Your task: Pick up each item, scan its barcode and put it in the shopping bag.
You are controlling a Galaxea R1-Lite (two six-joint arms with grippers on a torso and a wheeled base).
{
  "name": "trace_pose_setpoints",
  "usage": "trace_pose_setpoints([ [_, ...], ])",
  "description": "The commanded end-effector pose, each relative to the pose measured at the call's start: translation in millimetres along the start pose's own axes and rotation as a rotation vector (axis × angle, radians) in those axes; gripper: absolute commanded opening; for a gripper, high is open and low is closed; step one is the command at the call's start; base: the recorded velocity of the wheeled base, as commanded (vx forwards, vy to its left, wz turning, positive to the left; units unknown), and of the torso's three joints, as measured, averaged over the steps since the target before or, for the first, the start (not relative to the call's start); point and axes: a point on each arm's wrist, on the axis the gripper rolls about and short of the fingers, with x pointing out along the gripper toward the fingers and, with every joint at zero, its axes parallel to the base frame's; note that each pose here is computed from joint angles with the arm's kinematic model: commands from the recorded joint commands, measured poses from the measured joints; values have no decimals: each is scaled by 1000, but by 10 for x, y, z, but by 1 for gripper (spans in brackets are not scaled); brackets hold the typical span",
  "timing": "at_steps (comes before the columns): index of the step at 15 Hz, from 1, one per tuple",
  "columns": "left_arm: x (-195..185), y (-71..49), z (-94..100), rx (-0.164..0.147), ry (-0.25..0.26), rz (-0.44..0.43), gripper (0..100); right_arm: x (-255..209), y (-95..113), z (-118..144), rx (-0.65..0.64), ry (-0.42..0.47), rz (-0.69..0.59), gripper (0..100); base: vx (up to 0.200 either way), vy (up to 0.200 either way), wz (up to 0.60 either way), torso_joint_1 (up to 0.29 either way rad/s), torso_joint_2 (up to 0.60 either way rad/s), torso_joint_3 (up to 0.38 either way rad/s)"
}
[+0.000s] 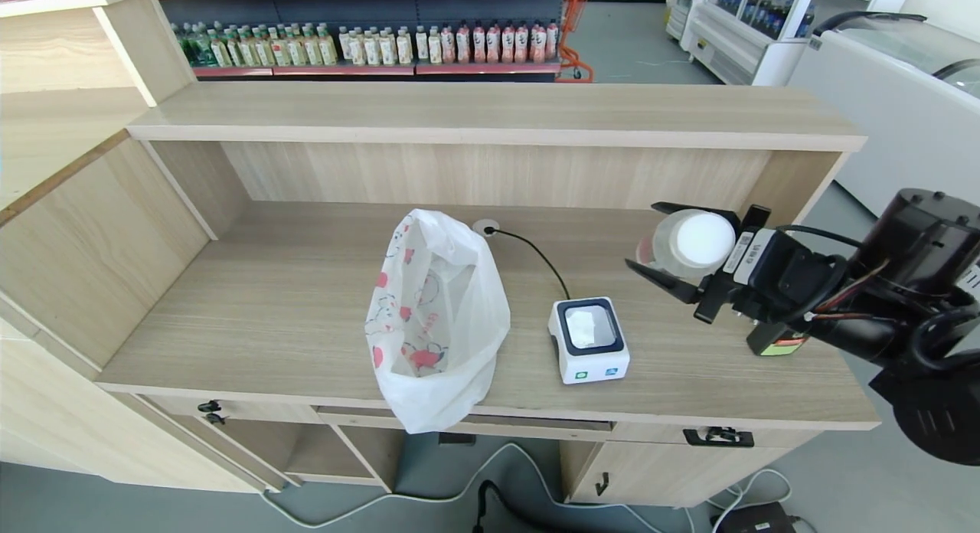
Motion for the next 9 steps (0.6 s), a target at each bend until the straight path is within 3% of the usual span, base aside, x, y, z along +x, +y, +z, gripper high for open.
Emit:
trace_pose_setpoints([
  [1,0,0,0,0,0,0,100,143,135,-212,17,4,28,0,0,0,0,0,0,0],
  [9,0,0,0,0,0,0,100,371,267,-544,2,-50,40,0,0,0,0,0,0,0],
])
